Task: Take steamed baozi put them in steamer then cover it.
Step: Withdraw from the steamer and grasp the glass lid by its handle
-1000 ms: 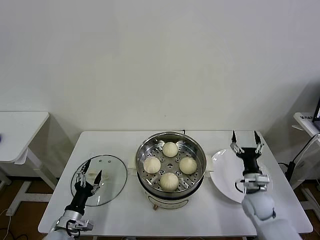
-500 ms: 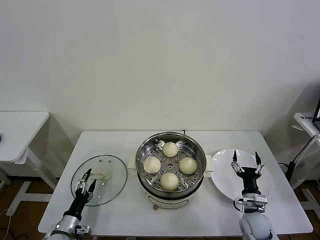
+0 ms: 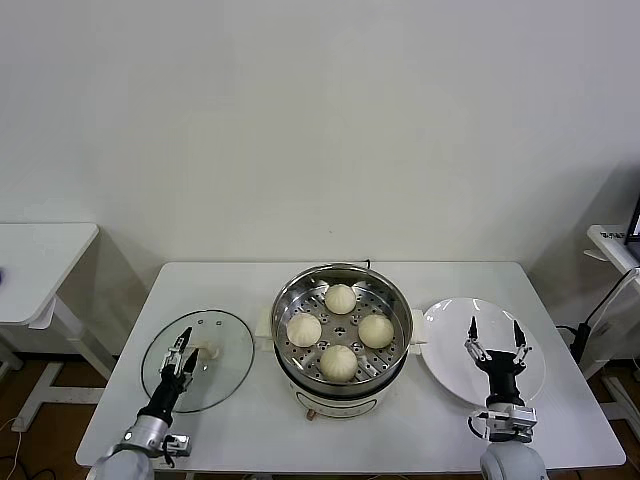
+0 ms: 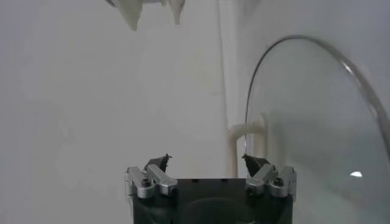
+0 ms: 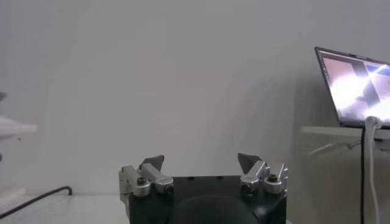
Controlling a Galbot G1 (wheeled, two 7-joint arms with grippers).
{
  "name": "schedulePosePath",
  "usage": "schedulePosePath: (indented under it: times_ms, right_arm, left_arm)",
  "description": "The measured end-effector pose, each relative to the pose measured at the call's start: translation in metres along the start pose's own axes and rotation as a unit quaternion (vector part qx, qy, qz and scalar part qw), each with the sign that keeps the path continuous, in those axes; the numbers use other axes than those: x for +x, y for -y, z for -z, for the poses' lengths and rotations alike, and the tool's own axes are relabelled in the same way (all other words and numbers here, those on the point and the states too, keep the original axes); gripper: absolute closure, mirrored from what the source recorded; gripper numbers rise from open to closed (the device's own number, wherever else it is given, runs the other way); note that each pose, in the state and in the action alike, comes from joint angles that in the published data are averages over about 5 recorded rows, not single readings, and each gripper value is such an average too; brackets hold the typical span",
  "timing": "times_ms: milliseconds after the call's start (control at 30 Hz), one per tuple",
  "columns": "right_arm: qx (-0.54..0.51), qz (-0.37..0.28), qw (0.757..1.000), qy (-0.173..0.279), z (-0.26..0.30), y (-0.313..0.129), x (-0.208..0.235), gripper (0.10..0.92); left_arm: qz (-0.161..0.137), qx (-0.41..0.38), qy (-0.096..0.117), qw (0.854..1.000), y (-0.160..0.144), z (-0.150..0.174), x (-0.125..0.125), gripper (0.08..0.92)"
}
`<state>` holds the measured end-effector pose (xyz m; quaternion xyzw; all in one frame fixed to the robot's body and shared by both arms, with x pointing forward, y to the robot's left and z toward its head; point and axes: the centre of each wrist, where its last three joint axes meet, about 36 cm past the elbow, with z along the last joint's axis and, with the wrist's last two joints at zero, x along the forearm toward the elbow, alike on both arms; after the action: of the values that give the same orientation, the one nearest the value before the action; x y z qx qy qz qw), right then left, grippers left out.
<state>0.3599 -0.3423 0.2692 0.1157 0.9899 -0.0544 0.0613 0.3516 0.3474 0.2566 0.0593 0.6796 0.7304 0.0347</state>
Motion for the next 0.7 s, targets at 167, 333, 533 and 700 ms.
schedulePosePath:
  times_ms: [167, 333, 533, 700]
  right_arm:
    - [0.002, -0.003, 1.000, -0.001, -0.001, 0.003, 0.001, 0.200]
    - [0.003, -0.005, 1.000, 0.000, 0.000, 0.003, 0.002, 0.200]
    - [0.003, -0.006, 1.000, 0.001, 0.001, 0.002, 0.004, 0.200]
    - [0.002, -0.005, 1.000, 0.003, 0.003, 0.002, 0.004, 0.200]
  left_arm:
    - [0.003, -0.005, 0.001, 1.000, 0.001, 0.000, -0.013, 0.177]
    - [0.004, -0.008, 0.002, 1.000, 0.003, -0.001, -0.024, 0.177]
    - [0.000, -0.008, -0.001, 1.000, 0.006, -0.004, -0.034, 0.214]
    - [-0.009, -0.007, -0.003, 1.000, 0.012, -0.008, -0.036, 0.342]
